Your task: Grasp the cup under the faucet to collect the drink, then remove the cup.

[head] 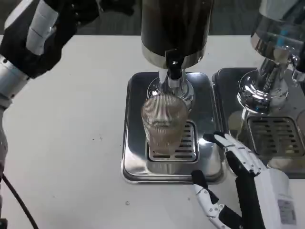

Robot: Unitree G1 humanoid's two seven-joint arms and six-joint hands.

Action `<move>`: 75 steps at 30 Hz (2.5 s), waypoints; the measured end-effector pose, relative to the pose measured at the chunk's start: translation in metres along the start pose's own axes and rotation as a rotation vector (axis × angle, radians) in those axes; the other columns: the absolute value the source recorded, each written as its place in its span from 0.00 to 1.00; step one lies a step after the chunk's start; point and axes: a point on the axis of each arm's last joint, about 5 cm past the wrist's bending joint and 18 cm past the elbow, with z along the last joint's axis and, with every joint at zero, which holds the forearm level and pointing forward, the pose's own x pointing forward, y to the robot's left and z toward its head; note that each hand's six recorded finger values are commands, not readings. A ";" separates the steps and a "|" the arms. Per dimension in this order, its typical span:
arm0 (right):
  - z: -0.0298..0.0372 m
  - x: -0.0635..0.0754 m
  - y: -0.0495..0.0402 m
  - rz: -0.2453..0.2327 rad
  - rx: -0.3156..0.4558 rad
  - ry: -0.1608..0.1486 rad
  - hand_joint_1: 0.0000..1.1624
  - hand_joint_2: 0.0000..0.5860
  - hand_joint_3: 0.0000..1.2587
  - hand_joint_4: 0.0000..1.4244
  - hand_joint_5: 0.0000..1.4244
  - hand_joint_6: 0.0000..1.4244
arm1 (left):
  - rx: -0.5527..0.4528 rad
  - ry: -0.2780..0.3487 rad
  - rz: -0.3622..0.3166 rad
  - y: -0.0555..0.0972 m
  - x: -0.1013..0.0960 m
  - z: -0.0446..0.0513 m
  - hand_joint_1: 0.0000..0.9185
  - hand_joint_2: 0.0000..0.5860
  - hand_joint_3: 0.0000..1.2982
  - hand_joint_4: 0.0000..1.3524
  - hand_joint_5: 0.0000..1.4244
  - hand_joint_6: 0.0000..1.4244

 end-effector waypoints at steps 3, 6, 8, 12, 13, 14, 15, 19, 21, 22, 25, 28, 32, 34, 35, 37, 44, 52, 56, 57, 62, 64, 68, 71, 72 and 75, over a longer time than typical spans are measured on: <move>0.0000 0.000 0.0011 -0.007 0.004 0.006 0.38 0.68 0.24 0.15 0.16 0.20 | -0.093 0.035 -0.077 -0.003 0.005 -0.0057 0.00 0.16 0.22 0.18 0.20 0.13; -0.0010 -0.002 0.0030 -0.005 0.005 0.019 0.38 0.68 0.24 0.15 0.16 0.20 | -0.177 0.050 -0.145 -0.007 0.017 -0.0094 0.00 0.16 0.17 0.13 0.16 0.11; -0.0007 -0.002 0.0036 -0.009 0.009 0.021 0.38 0.68 0.24 0.15 0.16 0.20 | -0.209 0.048 -0.179 -0.008 0.023 -0.0094 0.00 0.17 0.13 0.11 0.15 0.09; -0.0002 -0.002 0.0047 -0.021 0.017 0.029 0.38 0.68 0.24 0.15 0.16 0.20 | -0.253 0.068 -0.234 -0.011 0.032 -0.0109 0.00 0.17 0.11 0.09 0.13 0.08; 0.0001 -0.001 0.0050 -0.025 0.023 0.033 0.38 0.68 0.24 0.15 0.16 0.20 | -0.260 0.081 -0.250 -0.012 0.033 -0.0115 0.00 0.17 0.11 0.09 0.13 0.08; 0.0004 -0.001 0.0054 -0.028 0.026 0.036 0.38 0.68 0.24 0.15 0.16 0.20 | -0.269 0.090 -0.260 -0.014 0.035 -0.0126 0.00 0.17 0.11 0.09 0.13 0.08; 0.0006 -0.001 0.0056 -0.030 0.029 0.038 0.38 0.68 0.24 0.15 0.16 0.20 | -0.270 0.099 -0.270 -0.015 0.036 -0.0131 0.00 0.17 0.11 0.09 0.13 0.08; 0.0009 -0.001 0.0058 -0.032 0.034 0.037 0.38 0.68 0.24 0.15 0.16 0.20 | -0.275 0.147 -0.294 -0.019 0.039 -0.0174 0.00 0.17 0.11 0.08 0.12 0.04; 0.0011 -0.001 0.0059 -0.033 0.038 0.035 0.38 0.68 0.24 0.15 0.16 0.20 | -0.281 0.163 -0.300 -0.021 0.040 -0.0200 0.00 0.17 0.11 0.07 0.11 0.02; 0.0012 -0.001 0.0060 -0.033 0.039 0.035 0.38 0.68 0.24 0.15 0.16 0.20 | -0.280 0.174 -0.305 -0.022 0.041 -0.0210 0.00 0.17 0.11 0.07 0.11 0.02; 0.0012 -0.001 0.0060 -0.034 0.041 0.035 0.38 0.68 0.24 0.15 0.16 0.20 | -0.284 0.200 -0.316 -0.026 0.042 -0.0249 0.00 0.17 0.11 0.07 0.11 0.02; 0.0013 -0.001 0.0060 -0.035 0.042 0.036 0.38 0.68 0.24 0.15 0.16 0.20 | -0.278 0.221 -0.327 -0.029 0.043 -0.0284 0.00 0.17 0.11 0.07 0.11 0.01; 0.0013 -0.001 0.0061 -0.035 0.043 0.037 0.38 0.68 0.24 0.15 0.16 0.20 | -0.259 0.235 -0.338 -0.032 0.045 -0.0309 0.00 0.16 0.11 0.07 0.10 0.00; 0.0013 -0.002 0.0061 -0.034 0.043 0.040 0.38 0.68 0.24 0.15 0.17 0.20 | -0.241 0.227 -0.343 -0.034 0.046 -0.0319 0.00 0.14 0.12 0.06 0.09 0.00; 0.0013 -0.003 0.0061 -0.033 0.043 0.043 0.38 0.68 0.24 0.15 0.17 0.20 | -0.234 0.223 -0.344 -0.034 0.046 -0.0327 0.00 0.14 0.12 0.07 0.09 0.00; 0.0012 -0.004 0.0060 -0.032 0.043 0.047 0.38 0.68 0.24 0.15 0.17 0.20 | -0.222 0.218 -0.348 -0.035 0.046 -0.0334 0.00 0.14 0.12 0.07 0.09 0.00; 0.0013 -0.004 0.0059 -0.037 0.056 0.059 0.38 0.69 0.24 0.15 0.17 0.20 | -0.102 0.204 -0.382 -0.036 0.047 -0.0318 0.00 0.13 0.13 0.07 0.08 0.00; 0.0014 -0.004 0.0058 -0.039 0.061 0.058 0.37 0.69 0.24 0.15 0.17 0.19 | 0.007 0.208 -0.408 -0.037 0.050 -0.0293 0.00 0.12 0.12 0.06 0.07 0.00; 0.0013 -0.004 0.0057 -0.040 0.062 0.059 0.37 0.69 0.24 0.15 0.17 0.19 | 0.059 0.207 -0.410 -0.038 0.050 -0.0290 0.00 0.12 0.12 0.05 0.06 0.00; 0.0013 -0.004 0.0057 -0.040 0.063 0.059 0.37 0.69 0.24 0.15 0.17 0.19 | 0.083 0.209 -0.417 -0.038 0.051 -0.0282 0.00 0.12 0.12 0.05 0.06 0.00; 0.0014 -0.004 0.0057 -0.041 0.066 0.061 0.37 0.69 0.24 0.15 0.17 0.19 | 0.145 0.205 -0.431 -0.041 0.052 -0.0274 0.00 0.11 0.11 0.02 0.02 0.00; 0.0013 -0.004 0.0056 -0.042 0.070 0.065 0.37 0.69 0.24 0.15 0.17 0.19 | 0.179 0.203 -0.441 -0.042 0.053 -0.0268 0.00 0.11 0.11 0.00 0.01 0.00; 0.0011 -0.004 0.0054 -0.041 0.070 0.066 0.37 0.69 0.24 0.15 0.17 0.19 | 0.239 0.195 -0.451 -0.045 0.053 -0.0260 0.00 0.11 0.10 0.00 0.00 0.00; 0.0010 -0.005 0.0053 -0.040 0.071 0.068 0.37 0.69 0.24 0.15 0.17 0.19 | 0.277 0.187 -0.456 -0.047 0.053 -0.0261 0.00 0.12 0.09 0.00 0.00 0.00; 0.0010 -0.005 0.0053 -0.038 0.070 0.070 0.37 0.69 0.24 0.15 0.17 0.19 | 0.299 0.181 -0.455 -0.049 0.052 -0.0263 0.00 0.12 0.08 0.00 0.00 0.00; 0.0009 -0.006 0.0051 -0.036 0.070 0.072 0.38 0.62 0.22 0.14 0.16 0.18 | 0.337 0.173 -0.458 -0.050 0.052 -0.0255 0.00 0.12 0.08 0.00 0.00 0.00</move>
